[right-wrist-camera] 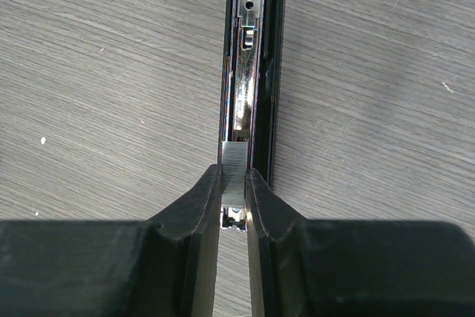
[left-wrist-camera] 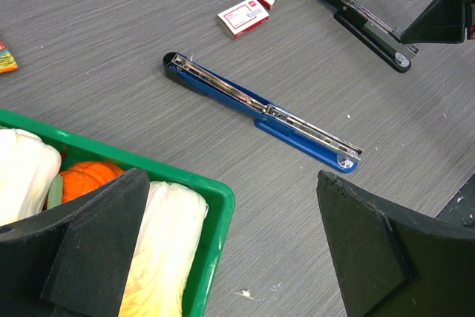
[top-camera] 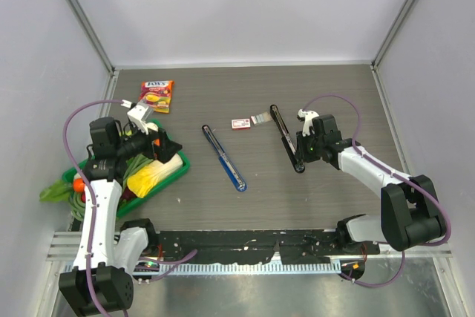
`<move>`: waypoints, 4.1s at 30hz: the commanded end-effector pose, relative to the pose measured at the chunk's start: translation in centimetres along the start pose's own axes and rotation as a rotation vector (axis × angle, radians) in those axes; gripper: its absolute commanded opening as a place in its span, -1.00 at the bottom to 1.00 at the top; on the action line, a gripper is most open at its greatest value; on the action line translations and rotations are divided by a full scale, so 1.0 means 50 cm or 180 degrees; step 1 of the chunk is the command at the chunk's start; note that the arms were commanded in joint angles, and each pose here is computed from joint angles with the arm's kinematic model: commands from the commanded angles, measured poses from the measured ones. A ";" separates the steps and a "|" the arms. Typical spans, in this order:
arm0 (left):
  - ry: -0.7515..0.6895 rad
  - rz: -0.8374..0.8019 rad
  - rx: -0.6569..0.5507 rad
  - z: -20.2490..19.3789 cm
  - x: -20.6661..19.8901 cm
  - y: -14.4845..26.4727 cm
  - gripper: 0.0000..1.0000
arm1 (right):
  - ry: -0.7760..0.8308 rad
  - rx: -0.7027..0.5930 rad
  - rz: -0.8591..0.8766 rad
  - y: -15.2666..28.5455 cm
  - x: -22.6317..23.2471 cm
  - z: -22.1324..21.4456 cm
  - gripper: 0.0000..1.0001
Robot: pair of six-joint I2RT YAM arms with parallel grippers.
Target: Load the staples into the stapler
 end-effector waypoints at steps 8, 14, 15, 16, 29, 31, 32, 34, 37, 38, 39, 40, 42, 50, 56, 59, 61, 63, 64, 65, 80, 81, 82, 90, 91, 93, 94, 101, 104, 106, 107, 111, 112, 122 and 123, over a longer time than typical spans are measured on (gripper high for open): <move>-0.0103 -0.0014 -0.0123 0.016 0.001 0.003 1.00 | 0.0020 0.0015 -0.0070 -0.002 -0.008 0.006 -0.48; -0.0103 -0.0008 -0.0132 0.017 0.002 0.003 1.00 | 0.0020 0.0045 -0.0064 -0.005 -0.008 0.005 -0.47; -0.0101 -0.0014 -0.0128 0.017 0.001 0.003 1.00 | 0.0020 0.0046 -0.0059 -0.005 -0.008 0.005 -0.47; -0.0096 -0.0019 -0.0128 0.016 0.001 0.003 1.00 | 0.0027 0.0033 -0.0047 -0.004 -0.007 0.007 -0.47; -0.0101 -0.0013 -0.0135 0.017 0.002 0.003 0.99 | 0.0052 -0.0056 -0.0013 0.005 -0.002 0.013 -0.35; -0.0104 -0.0018 -0.0131 0.016 0.001 0.003 1.00 | 0.0049 -0.0072 -0.0026 0.007 -0.003 0.016 -0.35; -0.0102 -0.0014 -0.0132 0.015 0.001 0.003 0.99 | 0.0060 -0.0085 -0.0058 0.008 -0.006 0.018 -0.35; -0.0106 -0.0013 -0.0135 0.016 0.002 0.003 0.99 | 0.0096 -0.0151 -0.0062 0.014 -0.002 0.031 -0.35; -0.0094 -0.0020 -0.0129 0.015 0.001 0.003 1.00 | 0.0325 -0.0243 -0.0153 0.026 0.009 0.048 -0.34; -0.0102 -0.0019 -0.0133 0.015 0.002 0.003 1.00 | 0.0411 -0.0276 -0.0191 0.029 0.014 0.053 -0.34; -0.0093 -0.0019 -0.0133 0.016 0.001 0.003 0.99 | 0.0489 -0.0343 -0.0303 0.035 0.014 0.062 -0.34; -0.0094 -0.0023 -0.0132 0.016 0.001 0.002 1.00 | 0.0677 -0.0441 -0.0413 0.044 0.027 0.072 -0.33; -0.0096 -0.0018 -0.0136 0.015 0.001 0.003 1.00 | 0.0830 -0.0569 -0.0651 0.057 0.027 0.088 -0.32; -0.0104 -0.0001 -0.0148 0.017 0.001 0.005 1.00 | 0.1438 -0.0481 -0.1197 0.044 0.029 0.092 -0.28; -0.0109 0.0000 -0.0156 0.017 0.001 0.006 0.99 | 0.1829 -0.0323 -0.1336 0.015 0.050 0.084 -0.27; -0.0114 0.0005 -0.0155 0.017 0.001 0.006 1.00 | 0.1990 -0.0294 -0.1366 0.011 0.066 0.085 -0.27; -0.0106 -0.0002 -0.0151 0.016 0.001 0.006 1.00 | 0.2050 -0.0296 -0.1351 0.008 0.076 0.084 -0.26; -0.0114 0.0008 -0.0151 0.016 0.003 0.006 1.00 | 0.2091 -0.0257 -0.1356 0.003 0.078 0.078 -0.26; -0.0110 0.0003 -0.0150 0.016 0.002 0.005 0.99 | 0.2109 -0.0205 -0.1352 -0.004 0.076 0.072 -0.25; -0.0114 -0.0001 -0.0154 0.016 0.002 0.005 1.00 | 0.2135 -0.0176 -0.1354 -0.006 0.077 0.068 -0.25; -0.0110 -0.0008 -0.0143 0.014 0.003 0.004 1.00 | 0.2284 0.0031 -0.1451 -0.037 0.060 0.039 -0.24; -0.0113 -0.0008 -0.0146 0.014 0.002 0.004 0.99 | 0.2295 0.0039 -0.1441 -0.037 0.061 0.037 -0.24; -0.0105 -0.0004 -0.0141 0.014 0.003 0.004 0.99 | 0.2314 0.0045 -0.1431 -0.037 0.063 0.036 -0.25; -0.0108 -0.0008 -0.0146 0.015 0.003 0.004 1.00 | 0.2419 0.0153 -0.1410 -0.048 0.064 0.018 -0.24; -0.0103 -0.0009 -0.0144 0.015 0.003 0.004 1.00 | 0.2435 0.0173 -0.1421 -0.048 0.062 0.015 -0.25; -0.0100 -0.0009 -0.0142 0.014 0.002 0.004 1.00 | 0.2444 0.0184 -0.1458 -0.049 0.059 0.014 -0.24; -0.0105 -0.0008 -0.0142 0.014 0.003 0.004 1.00 | 0.2453 0.0210 -0.1463 -0.051 0.056 0.010 -0.24; -0.0091 -0.0006 -0.0137 0.013 0.004 0.003 1.00 | 0.2473 0.0221 -0.1546 -0.053 0.050 0.009 -0.30; -0.0102 -0.0010 -0.0136 0.013 0.003 0.003 1.00 | 0.2474 0.0211 -0.1561 -0.052 0.050 0.010 -0.36; -0.0101 -0.0009 -0.0139 0.013 0.003 0.003 1.00 | 0.2482 0.0221 -0.1566 -0.051 0.048 0.009 -0.42; -0.0098 -0.0010 -0.0136 0.013 0.003 0.003 1.00 | 0.2483 0.0222 -0.1562 -0.050 0.048 0.009 -0.42; -0.0094 -0.0011 -0.0133 0.012 0.003 0.003 1.00 | 0.2497 0.0240 -0.1548 -0.051 0.047 0.005 -0.44; -0.0111 -0.0009 -0.0139 0.013 0.003 0.003 1.00 | 0.2497 0.0239 -0.1553 -0.050 0.047 0.005 -0.47; -0.0097 -0.0006 -0.0134 0.011 0.004 0.003 0.99 | 0.2439 0.0100 -0.1544 -0.036 0.056 0.024 -0.64; -0.0097 -0.0006 -0.0134 0.011 0.004 0.003 1.00 | 0.2427 0.0080 -0.1532 -0.035 0.058 0.026 -0.64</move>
Point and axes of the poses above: each gripper's point midway between its finger pads, its own y axis back along the fingers, its own x axis along the line the jaws close on, z = x × y, the point moved 4 cm from there along y, back along the fingers, and after that the axes turned 4 degrees about -y, right-handed, at the moved point
